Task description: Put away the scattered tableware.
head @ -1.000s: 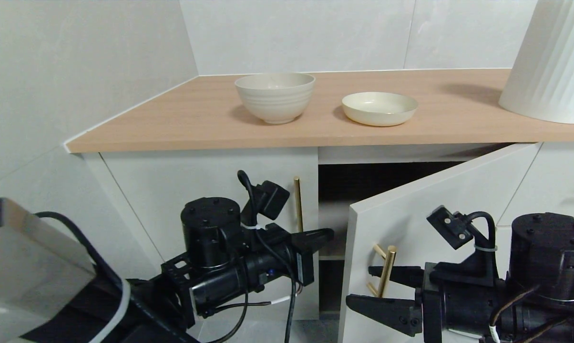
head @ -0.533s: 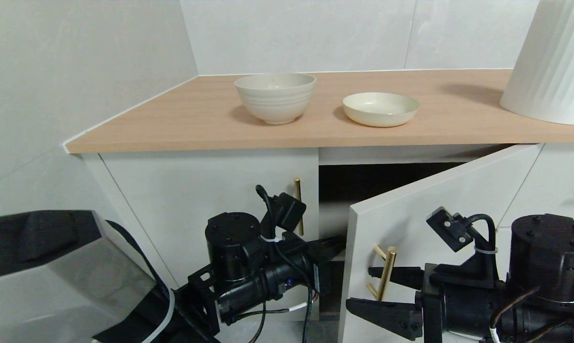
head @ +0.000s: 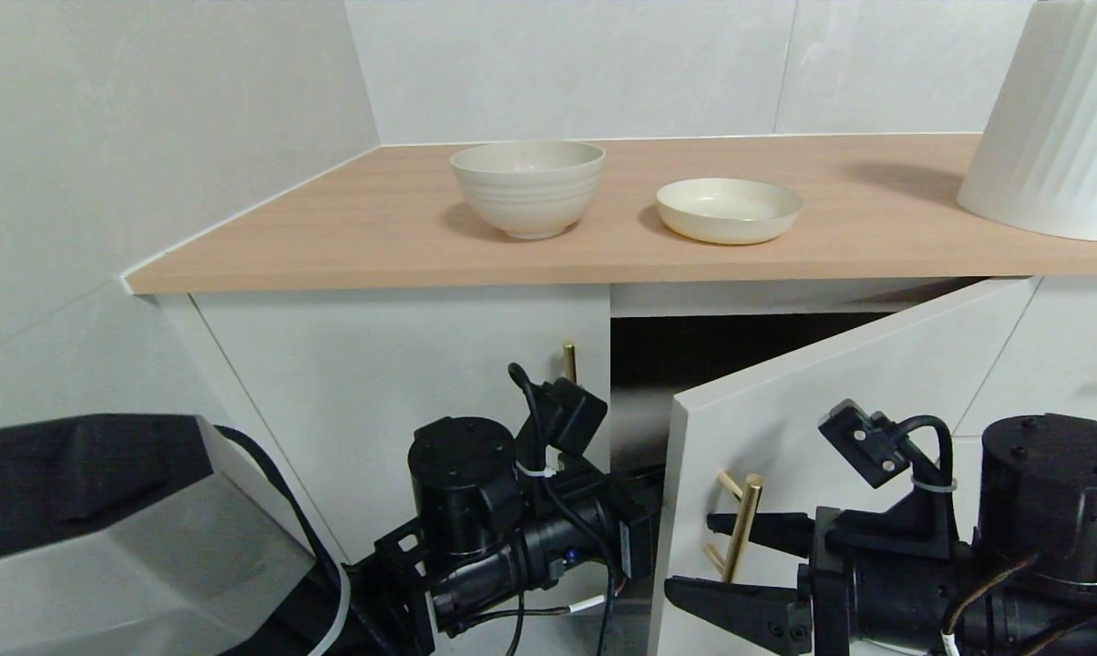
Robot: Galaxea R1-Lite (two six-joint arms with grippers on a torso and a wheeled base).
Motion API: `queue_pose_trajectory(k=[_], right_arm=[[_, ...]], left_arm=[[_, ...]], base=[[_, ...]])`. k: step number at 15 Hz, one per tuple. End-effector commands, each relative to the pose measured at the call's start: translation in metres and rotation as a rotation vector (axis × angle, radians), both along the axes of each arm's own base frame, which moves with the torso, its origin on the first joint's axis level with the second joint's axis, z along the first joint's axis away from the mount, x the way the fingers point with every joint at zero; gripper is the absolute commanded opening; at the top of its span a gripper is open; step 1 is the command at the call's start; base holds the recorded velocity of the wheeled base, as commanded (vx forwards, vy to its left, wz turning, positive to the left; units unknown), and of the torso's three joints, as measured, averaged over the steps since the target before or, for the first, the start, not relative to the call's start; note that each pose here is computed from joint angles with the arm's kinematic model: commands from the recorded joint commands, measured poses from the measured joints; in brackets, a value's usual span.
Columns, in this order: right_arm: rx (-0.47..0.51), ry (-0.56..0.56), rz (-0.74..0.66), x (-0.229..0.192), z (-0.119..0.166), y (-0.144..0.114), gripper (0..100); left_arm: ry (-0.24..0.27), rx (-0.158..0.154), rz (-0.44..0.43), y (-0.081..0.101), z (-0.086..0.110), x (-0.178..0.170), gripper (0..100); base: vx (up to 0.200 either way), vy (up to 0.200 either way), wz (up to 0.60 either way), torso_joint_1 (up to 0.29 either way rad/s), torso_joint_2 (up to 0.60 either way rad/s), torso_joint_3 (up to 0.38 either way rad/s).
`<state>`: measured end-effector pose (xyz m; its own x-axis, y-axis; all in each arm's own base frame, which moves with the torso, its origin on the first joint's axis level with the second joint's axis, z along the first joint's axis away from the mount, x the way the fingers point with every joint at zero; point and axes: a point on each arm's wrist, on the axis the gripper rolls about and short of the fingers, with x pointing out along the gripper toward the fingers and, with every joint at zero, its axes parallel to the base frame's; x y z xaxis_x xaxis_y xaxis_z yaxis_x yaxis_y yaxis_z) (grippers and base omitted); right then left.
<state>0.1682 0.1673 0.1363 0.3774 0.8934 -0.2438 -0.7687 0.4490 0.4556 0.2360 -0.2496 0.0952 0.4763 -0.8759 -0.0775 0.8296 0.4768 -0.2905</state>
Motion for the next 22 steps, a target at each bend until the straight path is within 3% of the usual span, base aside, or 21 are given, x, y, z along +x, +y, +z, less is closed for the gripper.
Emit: queue_pose_trajectory(k=[1, 7, 14, 17, 22], right_arm=[[0.01, -0.022, -0.058, 0.004, 0.005, -0.01, 100], [-0.059, -0.127, -0.149, 0.013, 0.003, -0.032, 100], [-0.021, -0.222, -0.273, 0.004, 0.025, -0.068, 100], [-0.035, -0.21, -0.326, 0.004, 0.027, -0.08, 100], [-0.004, -0.258, -0.338, -0.005, 0.039, -0.086, 100]], left_arm=[[0.002, 0.001, -0.003, -0.002, -0.004, 0.001, 0], [0.006, 0.003, -0.011, -0.005, -0.008, 0.0, 0], [0.001, -0.001, -0.009, -0.006, -0.005, -0.004, 0], [-0.008, -0.01, -0.002, -0.007, -0.002, -0.003, 0], [-0.012, -0.012, -0.028, -0.017, -0.001, -0.013, 0]], base=[[0.0, 0.0, 0.0, 0.0, 0.0, 0.0], [0.0, 0.0, 0.0, 0.0, 0.0, 0.0], [0.0, 0.0, 0.0, 0.0, 0.0, 0.0], [0.0, 0.0, 0.0, 0.0, 0.0, 0.0], [-0.04, 0.0, 0.0, 0.001, 0.0, 0.0]])
